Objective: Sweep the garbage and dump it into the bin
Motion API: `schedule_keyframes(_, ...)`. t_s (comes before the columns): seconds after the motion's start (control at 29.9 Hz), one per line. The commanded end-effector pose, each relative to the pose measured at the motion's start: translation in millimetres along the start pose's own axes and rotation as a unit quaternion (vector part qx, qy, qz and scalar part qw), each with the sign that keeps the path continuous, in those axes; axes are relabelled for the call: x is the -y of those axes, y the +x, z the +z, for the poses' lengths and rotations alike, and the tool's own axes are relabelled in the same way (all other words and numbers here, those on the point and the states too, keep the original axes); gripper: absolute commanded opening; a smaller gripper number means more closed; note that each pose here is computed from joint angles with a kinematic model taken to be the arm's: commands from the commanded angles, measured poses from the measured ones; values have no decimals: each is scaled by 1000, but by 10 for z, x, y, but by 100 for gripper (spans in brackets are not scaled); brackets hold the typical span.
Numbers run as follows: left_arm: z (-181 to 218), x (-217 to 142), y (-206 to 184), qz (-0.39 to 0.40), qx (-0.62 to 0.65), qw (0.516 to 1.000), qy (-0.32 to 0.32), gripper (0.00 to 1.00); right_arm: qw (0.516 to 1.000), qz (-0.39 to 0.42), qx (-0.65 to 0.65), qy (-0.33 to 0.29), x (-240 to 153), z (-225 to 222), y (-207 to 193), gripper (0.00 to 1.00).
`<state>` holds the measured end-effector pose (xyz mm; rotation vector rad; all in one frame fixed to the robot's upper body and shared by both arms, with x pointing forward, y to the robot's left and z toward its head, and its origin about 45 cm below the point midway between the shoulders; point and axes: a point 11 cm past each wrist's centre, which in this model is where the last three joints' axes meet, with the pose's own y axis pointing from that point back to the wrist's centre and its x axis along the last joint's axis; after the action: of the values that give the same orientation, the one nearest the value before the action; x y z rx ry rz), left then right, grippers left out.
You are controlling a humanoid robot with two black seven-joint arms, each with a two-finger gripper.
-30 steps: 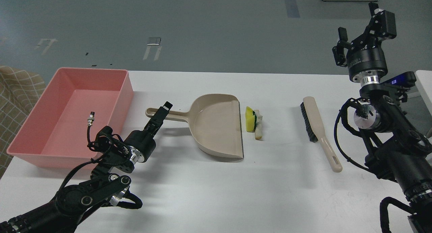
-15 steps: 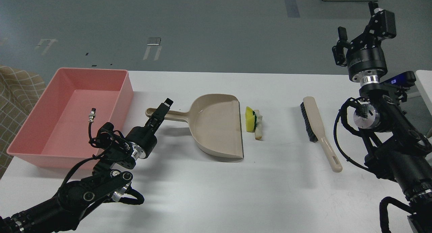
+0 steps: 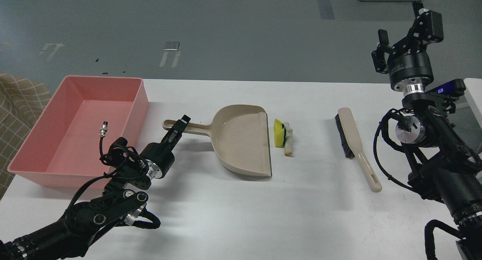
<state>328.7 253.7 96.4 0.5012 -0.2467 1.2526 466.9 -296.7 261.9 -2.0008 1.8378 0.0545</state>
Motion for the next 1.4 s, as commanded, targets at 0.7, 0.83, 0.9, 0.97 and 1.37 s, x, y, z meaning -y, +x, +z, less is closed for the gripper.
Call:
schedule_keyframes(0.7, 77, 68, 50, 5, 0, 1000, -6, 0, 856, -206, -396, -260, -1307, -634, 988, 100)
schedule_keyframes(0.83, 84, 73, 58, 6, 0, 1000, -6, 0, 793, -253, -460, -308, -1650, -626, 1126, 100)
schedule_keyframes(0.9, 84, 73, 58, 6, 0, 1000, -6, 0, 778, -263, -474, -319, -1729, -595, 1164, 100)
schedule_keyframes(0.97, 86, 75, 62, 6, -1, 1000, -7, 0, 758, -281, -487, -330, -1831, -528, 1189, 100)
schedule_keyframes(1.37, 112, 93, 79, 6, 0, 1000, -10, 0, 719, -350, -495, -340, -1995, -22, 915, 100)
